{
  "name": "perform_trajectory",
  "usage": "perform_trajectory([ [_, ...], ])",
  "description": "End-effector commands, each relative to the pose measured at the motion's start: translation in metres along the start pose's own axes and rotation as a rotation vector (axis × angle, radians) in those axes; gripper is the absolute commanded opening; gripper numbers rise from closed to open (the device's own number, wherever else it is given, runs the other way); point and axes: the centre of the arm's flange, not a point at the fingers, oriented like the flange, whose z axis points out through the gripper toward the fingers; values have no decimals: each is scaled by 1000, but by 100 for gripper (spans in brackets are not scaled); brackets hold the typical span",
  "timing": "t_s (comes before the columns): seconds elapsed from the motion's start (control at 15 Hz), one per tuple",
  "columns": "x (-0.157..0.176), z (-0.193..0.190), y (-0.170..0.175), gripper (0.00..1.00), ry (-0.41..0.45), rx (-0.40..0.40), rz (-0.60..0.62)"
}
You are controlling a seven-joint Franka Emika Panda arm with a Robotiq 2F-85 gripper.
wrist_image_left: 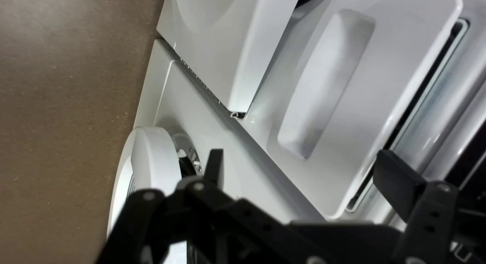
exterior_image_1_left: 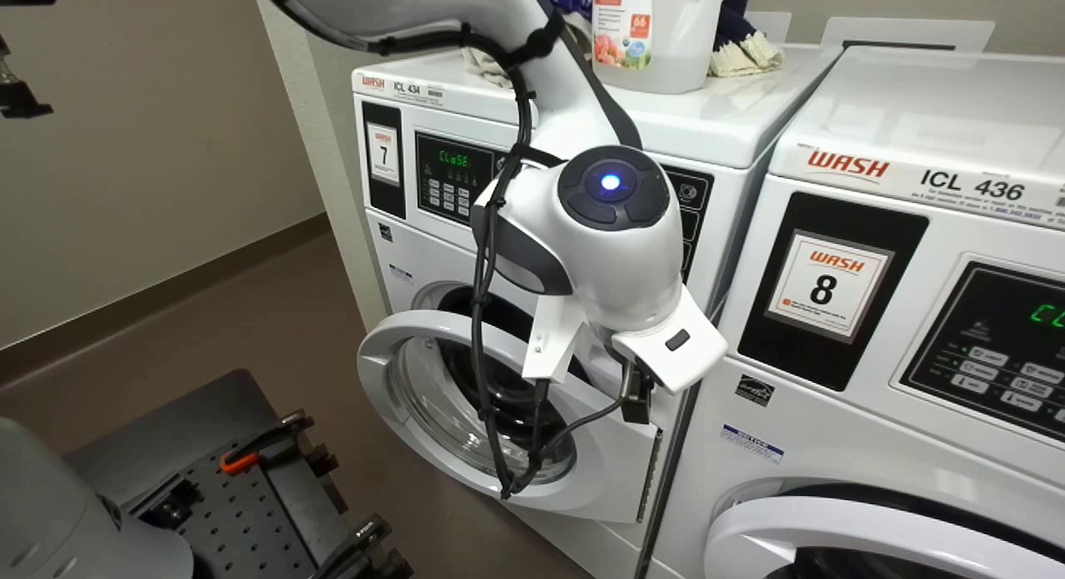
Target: Pull out the tray of the washing machine
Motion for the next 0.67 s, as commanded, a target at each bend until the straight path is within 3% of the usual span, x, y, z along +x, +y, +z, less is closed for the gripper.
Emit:
perform_trajectory([
  [0.0,-3,6,4,100,21,-2,-2],
  [0.6,-5,6,9,100,-1,-26,1],
])
